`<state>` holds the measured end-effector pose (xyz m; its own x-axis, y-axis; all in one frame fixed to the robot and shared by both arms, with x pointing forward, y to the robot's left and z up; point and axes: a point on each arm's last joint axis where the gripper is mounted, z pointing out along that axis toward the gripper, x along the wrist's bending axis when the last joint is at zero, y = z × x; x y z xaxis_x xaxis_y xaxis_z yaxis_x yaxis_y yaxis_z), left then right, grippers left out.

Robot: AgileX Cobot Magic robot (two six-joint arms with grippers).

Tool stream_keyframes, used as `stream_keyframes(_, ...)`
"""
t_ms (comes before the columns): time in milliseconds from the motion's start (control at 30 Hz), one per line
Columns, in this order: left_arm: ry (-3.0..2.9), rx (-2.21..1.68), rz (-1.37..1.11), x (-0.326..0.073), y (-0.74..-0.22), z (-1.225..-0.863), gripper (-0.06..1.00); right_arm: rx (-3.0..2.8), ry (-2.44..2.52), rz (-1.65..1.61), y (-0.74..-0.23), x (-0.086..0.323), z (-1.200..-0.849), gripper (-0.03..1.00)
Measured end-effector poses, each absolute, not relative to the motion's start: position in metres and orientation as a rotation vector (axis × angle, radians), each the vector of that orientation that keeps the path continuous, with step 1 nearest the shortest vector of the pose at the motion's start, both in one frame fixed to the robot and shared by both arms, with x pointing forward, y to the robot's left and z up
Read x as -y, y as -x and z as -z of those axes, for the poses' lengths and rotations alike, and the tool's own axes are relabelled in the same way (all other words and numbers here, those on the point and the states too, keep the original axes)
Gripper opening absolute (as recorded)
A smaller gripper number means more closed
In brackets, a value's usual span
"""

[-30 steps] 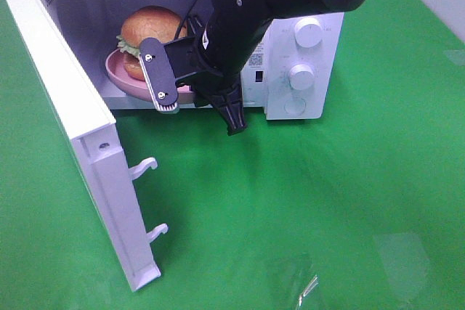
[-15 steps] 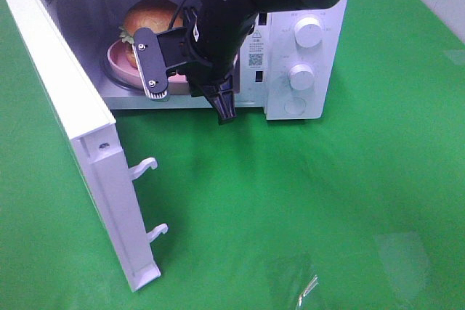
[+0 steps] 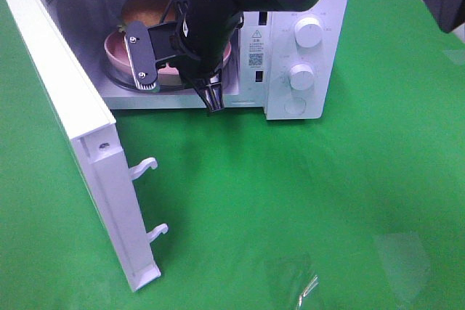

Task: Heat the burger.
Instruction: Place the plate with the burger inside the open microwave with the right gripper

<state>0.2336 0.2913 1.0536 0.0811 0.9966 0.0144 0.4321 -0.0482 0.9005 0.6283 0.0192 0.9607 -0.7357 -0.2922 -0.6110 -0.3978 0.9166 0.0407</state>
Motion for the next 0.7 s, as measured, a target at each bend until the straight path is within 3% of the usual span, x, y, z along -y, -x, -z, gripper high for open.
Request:
stream_keyframes(500, -1.596, -1.459, -0.944, -0.293, -0.234, -1.054, 0.99, -2.456, 0.499, -0.203, -0.635, -0.024, -0.945, 0.10)
stream_keyframes(700, -1.597, -1.461, -0.949, -0.293, -0.234, -1.054, 0.99, -2.437, 0.504, -0.212, -0.636, -0.025, -0.945, 0.15)
